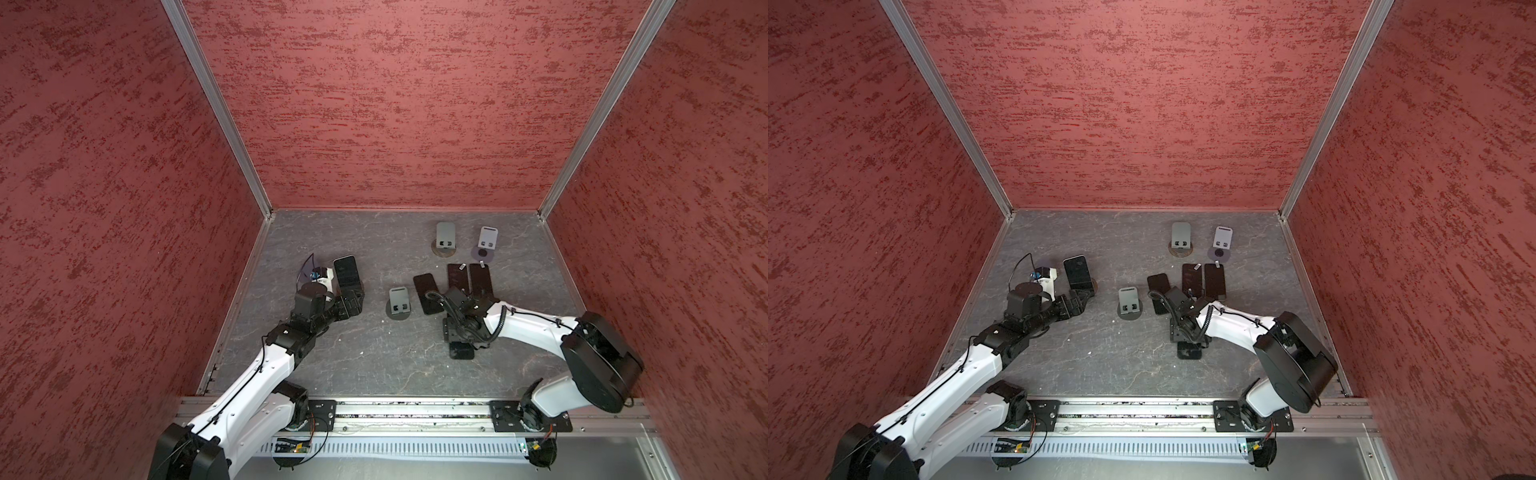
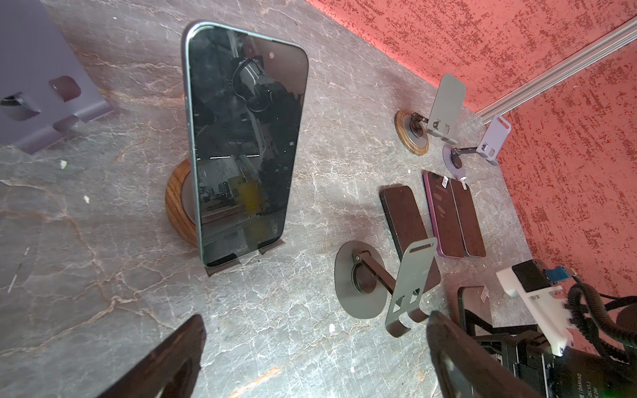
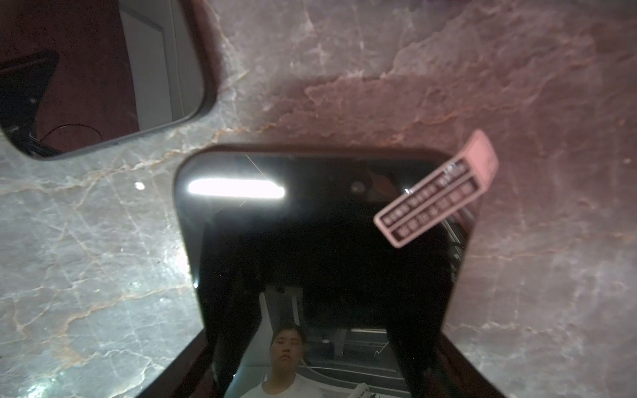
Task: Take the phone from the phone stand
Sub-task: 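Lower the held phone toward the table with the right gripper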
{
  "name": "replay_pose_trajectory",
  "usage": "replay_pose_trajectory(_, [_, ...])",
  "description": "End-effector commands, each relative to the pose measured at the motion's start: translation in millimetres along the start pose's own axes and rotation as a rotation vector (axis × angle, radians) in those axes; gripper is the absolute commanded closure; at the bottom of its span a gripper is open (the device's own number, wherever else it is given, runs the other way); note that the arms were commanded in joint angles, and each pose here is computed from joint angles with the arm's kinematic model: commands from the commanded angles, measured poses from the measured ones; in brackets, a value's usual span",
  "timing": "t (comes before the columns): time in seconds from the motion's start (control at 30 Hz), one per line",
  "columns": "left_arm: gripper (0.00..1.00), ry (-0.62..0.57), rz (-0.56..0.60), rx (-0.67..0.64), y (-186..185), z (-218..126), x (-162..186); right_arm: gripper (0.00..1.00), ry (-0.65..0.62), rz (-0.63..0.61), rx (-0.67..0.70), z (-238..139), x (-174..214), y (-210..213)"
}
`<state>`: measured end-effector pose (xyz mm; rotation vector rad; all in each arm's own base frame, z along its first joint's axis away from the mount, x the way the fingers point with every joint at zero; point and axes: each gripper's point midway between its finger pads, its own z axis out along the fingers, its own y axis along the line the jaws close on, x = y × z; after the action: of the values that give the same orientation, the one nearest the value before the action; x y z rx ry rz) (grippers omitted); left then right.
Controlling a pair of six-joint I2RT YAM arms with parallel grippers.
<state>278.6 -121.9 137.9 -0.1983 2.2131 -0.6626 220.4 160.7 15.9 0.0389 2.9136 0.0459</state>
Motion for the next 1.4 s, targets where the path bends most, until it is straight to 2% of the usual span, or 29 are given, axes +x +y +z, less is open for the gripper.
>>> replay_pose_trajectory(0.0, [0.00,-0.006,0.005,0.004,1,1,0,0.29,0.025,0.023,-0.001,6,6,-2])
replay_pose_trajectory(0.7, [0.00,-0.004,0.019,-0.011,5,2,2,0.21,0.064,0.008,-0.051,7,17,4])
replay_pose_trajectory(1.37, [0.00,-0.003,0.019,-0.016,6,2,3,0.17,0.022,0.010,-0.027,5,9,0])
